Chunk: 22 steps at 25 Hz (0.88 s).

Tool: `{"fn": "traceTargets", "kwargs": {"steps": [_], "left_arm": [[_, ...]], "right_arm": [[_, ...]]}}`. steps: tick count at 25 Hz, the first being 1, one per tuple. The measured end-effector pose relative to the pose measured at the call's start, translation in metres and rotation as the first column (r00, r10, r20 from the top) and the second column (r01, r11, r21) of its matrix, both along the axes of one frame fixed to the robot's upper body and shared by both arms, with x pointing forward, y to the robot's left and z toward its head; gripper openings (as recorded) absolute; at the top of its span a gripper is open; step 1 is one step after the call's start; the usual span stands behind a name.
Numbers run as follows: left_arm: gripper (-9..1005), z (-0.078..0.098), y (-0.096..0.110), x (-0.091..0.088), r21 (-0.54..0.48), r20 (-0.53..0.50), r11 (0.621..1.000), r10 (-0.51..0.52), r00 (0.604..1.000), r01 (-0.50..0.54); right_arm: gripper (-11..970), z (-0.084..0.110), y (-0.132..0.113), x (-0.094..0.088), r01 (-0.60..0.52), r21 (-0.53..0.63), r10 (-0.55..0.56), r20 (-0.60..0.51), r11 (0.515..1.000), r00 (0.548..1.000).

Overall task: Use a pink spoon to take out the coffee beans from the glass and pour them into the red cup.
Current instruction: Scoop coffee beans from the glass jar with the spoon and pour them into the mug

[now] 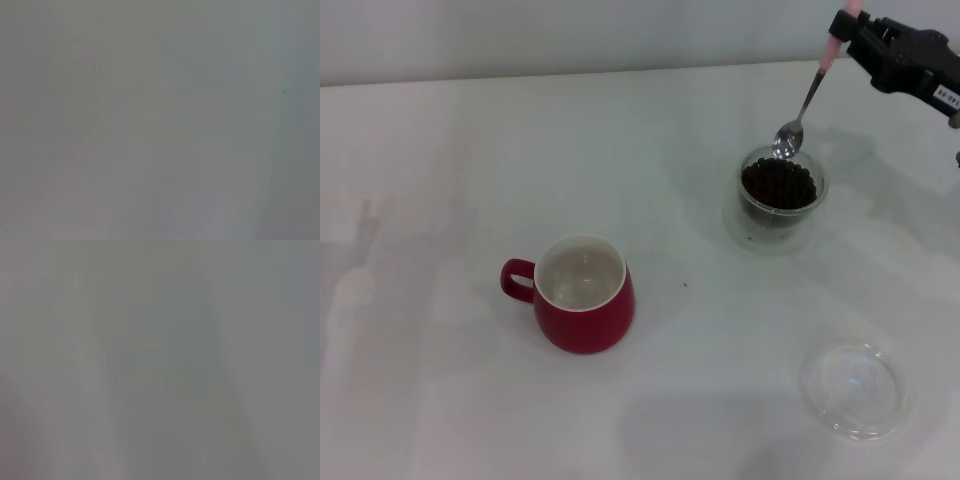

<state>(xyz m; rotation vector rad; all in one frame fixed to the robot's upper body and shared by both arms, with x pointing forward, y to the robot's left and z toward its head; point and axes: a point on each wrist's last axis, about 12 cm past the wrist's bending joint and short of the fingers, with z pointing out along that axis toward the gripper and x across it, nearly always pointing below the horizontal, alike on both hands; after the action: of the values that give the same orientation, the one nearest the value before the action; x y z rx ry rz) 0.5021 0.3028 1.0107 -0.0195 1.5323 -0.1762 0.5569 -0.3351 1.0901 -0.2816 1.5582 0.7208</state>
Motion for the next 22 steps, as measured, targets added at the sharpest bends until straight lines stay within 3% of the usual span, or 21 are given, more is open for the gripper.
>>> {"fn": "traceTargets", "kwargs": {"steps": [22], "left_arm": [[879, 0.0, -0.007, 0.009, -0.008, -0.025, 1.0, -0.016, 1.0, 0.016]], "right_arm": [[165, -0.031, 0.004, -0.01, 0.054, -0.026, -0.057, -0.121, 0.998, 0.991]]}}
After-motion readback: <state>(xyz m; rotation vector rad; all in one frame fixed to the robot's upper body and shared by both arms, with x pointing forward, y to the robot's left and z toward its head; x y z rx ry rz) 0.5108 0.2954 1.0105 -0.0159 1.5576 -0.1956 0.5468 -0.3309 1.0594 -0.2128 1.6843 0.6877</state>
